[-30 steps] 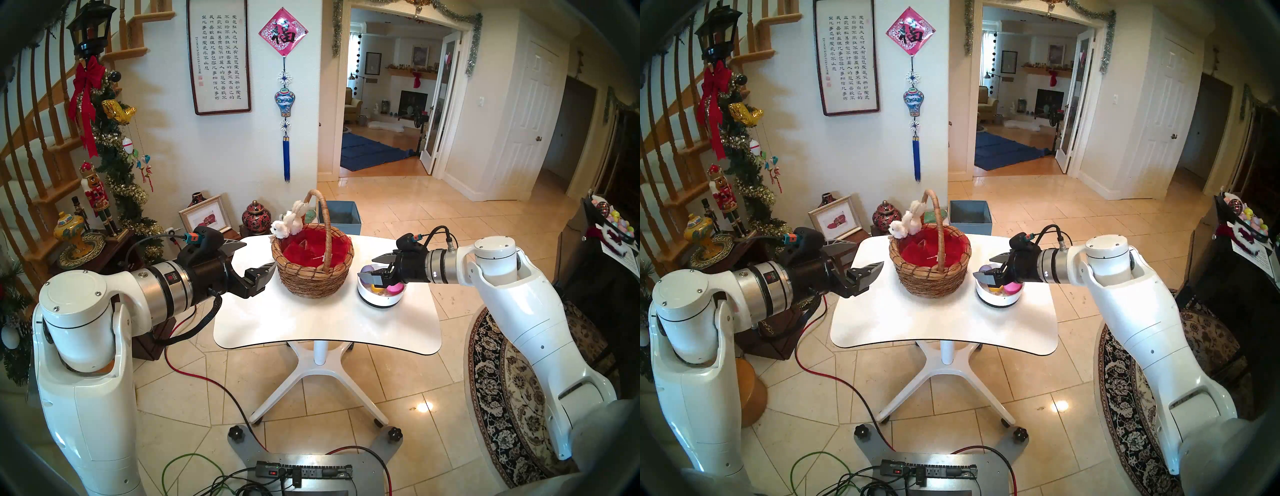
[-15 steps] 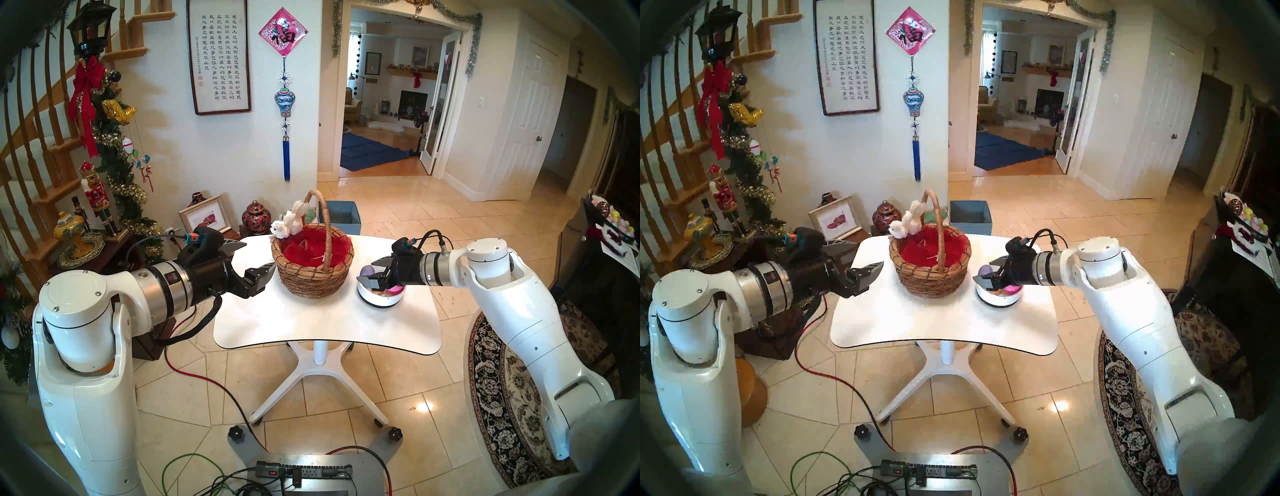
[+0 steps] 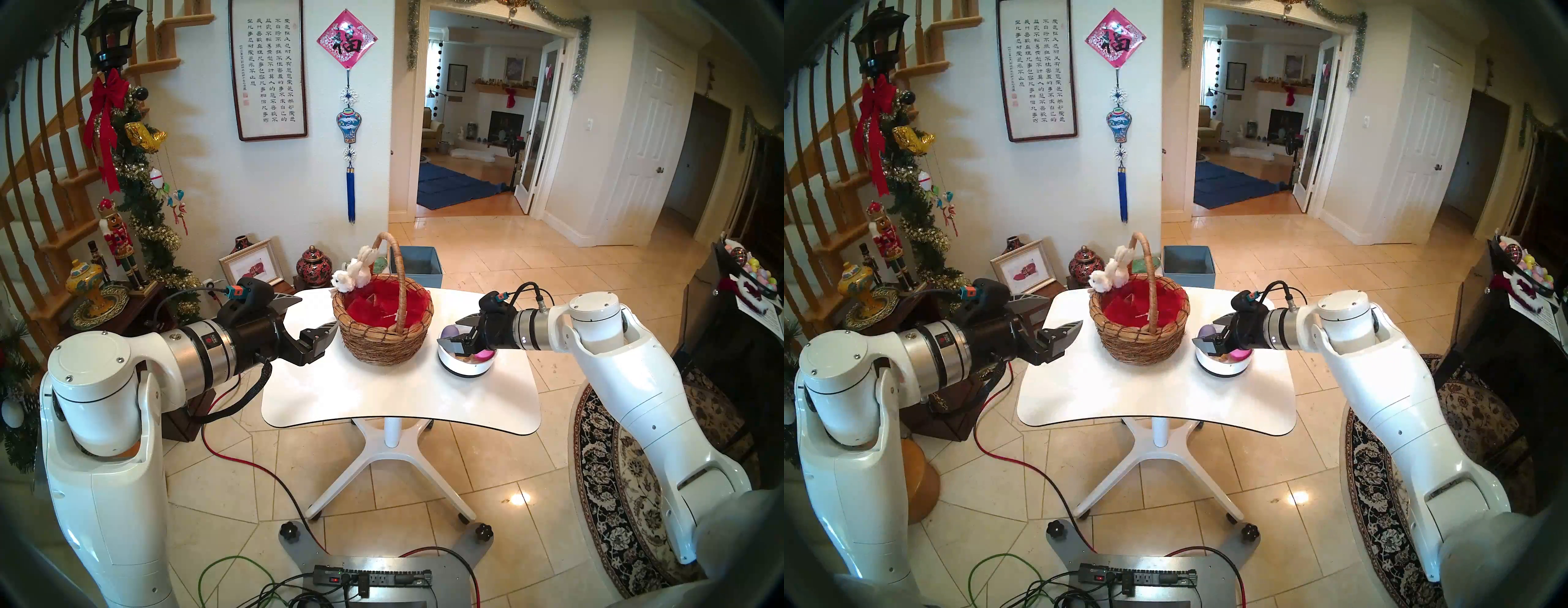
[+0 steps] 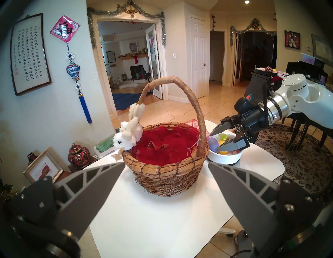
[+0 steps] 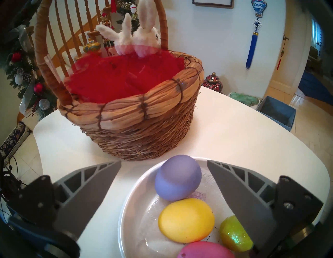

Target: Put easter egg into basket

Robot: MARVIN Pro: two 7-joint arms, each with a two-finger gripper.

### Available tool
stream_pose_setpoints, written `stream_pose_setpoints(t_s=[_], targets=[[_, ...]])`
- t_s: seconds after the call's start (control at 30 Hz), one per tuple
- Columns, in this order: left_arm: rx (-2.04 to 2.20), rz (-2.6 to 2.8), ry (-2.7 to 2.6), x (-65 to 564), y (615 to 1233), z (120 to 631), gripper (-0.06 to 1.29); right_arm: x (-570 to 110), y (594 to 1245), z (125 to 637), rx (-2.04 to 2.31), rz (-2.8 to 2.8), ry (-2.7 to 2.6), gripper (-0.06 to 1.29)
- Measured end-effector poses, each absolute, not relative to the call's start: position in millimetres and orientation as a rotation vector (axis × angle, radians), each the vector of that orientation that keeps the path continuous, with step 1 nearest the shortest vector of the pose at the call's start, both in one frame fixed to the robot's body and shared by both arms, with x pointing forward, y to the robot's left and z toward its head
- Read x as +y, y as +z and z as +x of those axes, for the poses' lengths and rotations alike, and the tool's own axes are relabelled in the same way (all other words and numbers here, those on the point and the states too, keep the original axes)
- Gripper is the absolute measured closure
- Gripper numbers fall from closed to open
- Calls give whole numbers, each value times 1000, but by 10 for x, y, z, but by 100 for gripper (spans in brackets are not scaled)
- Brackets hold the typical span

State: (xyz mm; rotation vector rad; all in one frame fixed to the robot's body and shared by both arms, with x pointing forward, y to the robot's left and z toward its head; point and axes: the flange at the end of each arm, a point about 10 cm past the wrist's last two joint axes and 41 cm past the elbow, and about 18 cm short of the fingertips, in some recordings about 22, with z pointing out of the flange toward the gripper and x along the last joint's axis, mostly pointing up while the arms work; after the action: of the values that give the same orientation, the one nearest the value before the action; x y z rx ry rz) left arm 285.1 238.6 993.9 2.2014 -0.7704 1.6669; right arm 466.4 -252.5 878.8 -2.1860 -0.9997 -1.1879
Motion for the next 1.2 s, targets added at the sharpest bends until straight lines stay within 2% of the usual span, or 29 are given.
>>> stream_pose_setpoints(t_s=[1.2], targets=[[-770,2201,1667,2386,9939,2851,-3,-2548,8752,4668,-975,-2227,-1185,0]])
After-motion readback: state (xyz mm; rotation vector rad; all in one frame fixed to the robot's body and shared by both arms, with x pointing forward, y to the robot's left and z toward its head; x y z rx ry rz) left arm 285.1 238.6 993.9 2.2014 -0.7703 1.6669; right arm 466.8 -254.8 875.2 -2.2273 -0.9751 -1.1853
